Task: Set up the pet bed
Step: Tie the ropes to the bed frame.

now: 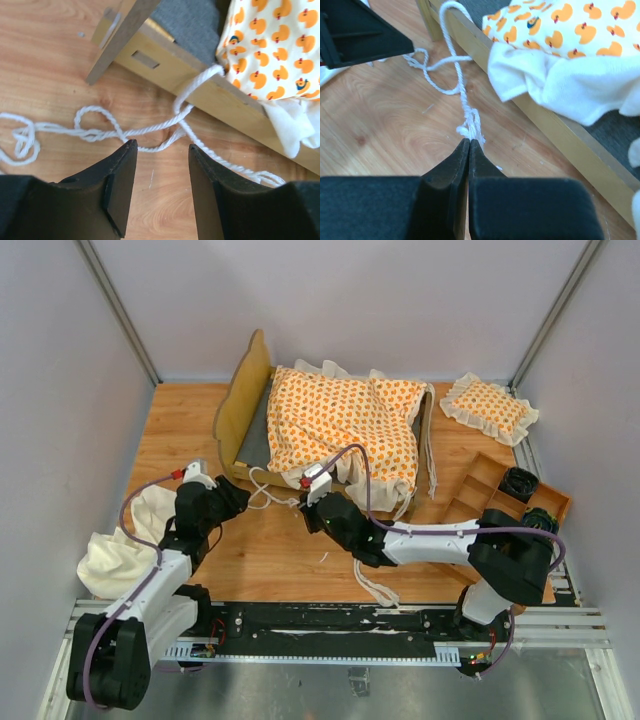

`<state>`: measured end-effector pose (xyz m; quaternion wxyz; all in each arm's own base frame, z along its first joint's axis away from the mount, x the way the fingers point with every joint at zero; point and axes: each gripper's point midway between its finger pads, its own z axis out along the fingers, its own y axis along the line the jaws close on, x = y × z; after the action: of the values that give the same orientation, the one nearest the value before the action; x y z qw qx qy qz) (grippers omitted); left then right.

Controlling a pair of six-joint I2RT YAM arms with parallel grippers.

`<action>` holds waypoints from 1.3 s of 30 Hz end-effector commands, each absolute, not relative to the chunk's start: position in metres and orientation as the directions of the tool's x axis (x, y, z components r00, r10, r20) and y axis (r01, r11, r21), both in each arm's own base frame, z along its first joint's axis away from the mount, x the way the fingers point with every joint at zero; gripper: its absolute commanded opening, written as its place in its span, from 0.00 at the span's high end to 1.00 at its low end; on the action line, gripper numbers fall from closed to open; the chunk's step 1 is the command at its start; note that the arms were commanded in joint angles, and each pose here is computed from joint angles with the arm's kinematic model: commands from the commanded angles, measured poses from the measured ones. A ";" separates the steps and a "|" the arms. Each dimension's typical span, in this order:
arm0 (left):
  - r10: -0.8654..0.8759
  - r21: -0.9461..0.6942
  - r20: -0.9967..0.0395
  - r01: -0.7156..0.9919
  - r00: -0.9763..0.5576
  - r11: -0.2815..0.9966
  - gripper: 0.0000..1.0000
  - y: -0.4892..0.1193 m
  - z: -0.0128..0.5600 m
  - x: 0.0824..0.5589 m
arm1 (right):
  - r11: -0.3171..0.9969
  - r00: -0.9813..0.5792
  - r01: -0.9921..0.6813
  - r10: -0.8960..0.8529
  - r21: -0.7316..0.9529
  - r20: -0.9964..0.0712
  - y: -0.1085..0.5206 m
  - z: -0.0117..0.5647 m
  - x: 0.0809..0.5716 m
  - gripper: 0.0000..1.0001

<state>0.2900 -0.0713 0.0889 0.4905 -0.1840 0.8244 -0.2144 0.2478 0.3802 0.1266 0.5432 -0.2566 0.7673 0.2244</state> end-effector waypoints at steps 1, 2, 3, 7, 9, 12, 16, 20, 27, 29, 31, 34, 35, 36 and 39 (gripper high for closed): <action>-0.451 -0.499 -0.815 0.046 -0.364 0.865 0.51 -0.080 0.123 0.311 | 0.720 -0.228 -0.691 -0.135 0.063 -0.964 0.395 0.152 0.250 1.00; -0.448 -0.496 -0.821 0.053 -0.354 0.867 0.51 -0.080 0.125 0.315 | 0.715 -0.221 -0.696 -0.135 0.059 -0.966 0.397 0.154 0.251 1.00; -0.444 -0.491 -0.827 0.060 -0.345 0.869 0.52 -0.081 0.126 0.318 | 0.711 -0.216 -0.701 -0.133 0.059 -0.967 0.399 0.157 0.251 1.00; -0.409 -0.459 -0.847 0.080 -0.341 0.885 0.55 -0.084 0.123 0.330 | 0.682 -0.202 -0.729 -0.128 0.062 -0.971 0.407 0.165 0.250 1.00; -0.387 -0.443 -0.854 0.094 -0.348 0.892 0.54 -0.087 0.120 0.335 | 0.672 -0.197 -0.738 -0.127 0.062 -0.972 0.409 0.168 0.250 1.00; -0.380 -0.440 -0.863 0.127 -0.333 0.889 0.54 -0.096 0.122 0.341 | 0.664 -0.194 -0.745 -0.129 0.061 -0.973 0.411 0.169 0.249 1.00; -0.376 -0.433 -0.871 0.132 -0.317 0.892 0.54 -0.100 0.120 0.348 | 0.663 -0.195 -0.746 -0.130 0.061 -0.972 0.411 0.168 0.249 1.00; -0.358 -0.410 -0.879 0.117 -0.314 0.904 0.54 -0.100 0.115 0.353 | 0.651 -0.185 -0.757 -0.138 0.052 -0.973 0.414 0.168 0.249 1.00; -0.356 -0.387 -0.890 0.060 -0.285 0.920 0.53 -0.092 0.111 0.355 | 0.644 -0.180 -0.763 -0.136 0.051 -0.974 0.420 0.171 0.250 1.00; -0.351 -0.388 -0.890 0.078 -0.292 0.919 0.54 -0.095 0.110 0.356 | 0.648 -0.182 -0.760 -0.137 0.051 -0.974 0.420 0.170 0.251 1.00; -0.350 -0.391 -0.886 0.083 -0.304 0.917 0.56 -0.098 0.107 0.357 | 0.651 -0.181 -0.757 -0.136 0.050 -0.974 0.421 0.170 0.252 1.00; -0.348 -0.393 -0.886 0.095 -0.306 0.915 0.66 -0.100 0.107 0.357 | 0.650 -0.179 -0.758 -0.137 0.048 -0.974 0.423 0.169 0.254 1.00; -0.348 -0.392 -0.888 0.101 -0.300 0.914 0.72 -0.100 0.109 0.356 | 0.648 -0.176 -0.760 -0.139 0.044 -0.975 0.424 0.168 0.255 1.00; -0.349 -0.393 -0.889 0.103 -0.295 0.914 0.79 -0.100 0.110 0.354 | 0.647 -0.167 -0.762 -0.138 0.039 -0.976 0.425 0.168 0.256 1.00; -0.368 -0.410 -0.889 0.114 -0.271 0.905 0.98 -0.099 0.120 0.348 | 0.606 -0.104 -0.795 -0.139 -0.001 -0.985 0.433 0.171 0.261 1.00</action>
<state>0.3463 -0.0957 0.0901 0.5591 -0.0899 0.8034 -0.1841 0.2448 0.4229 0.1543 0.5454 -0.3241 0.7218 0.2765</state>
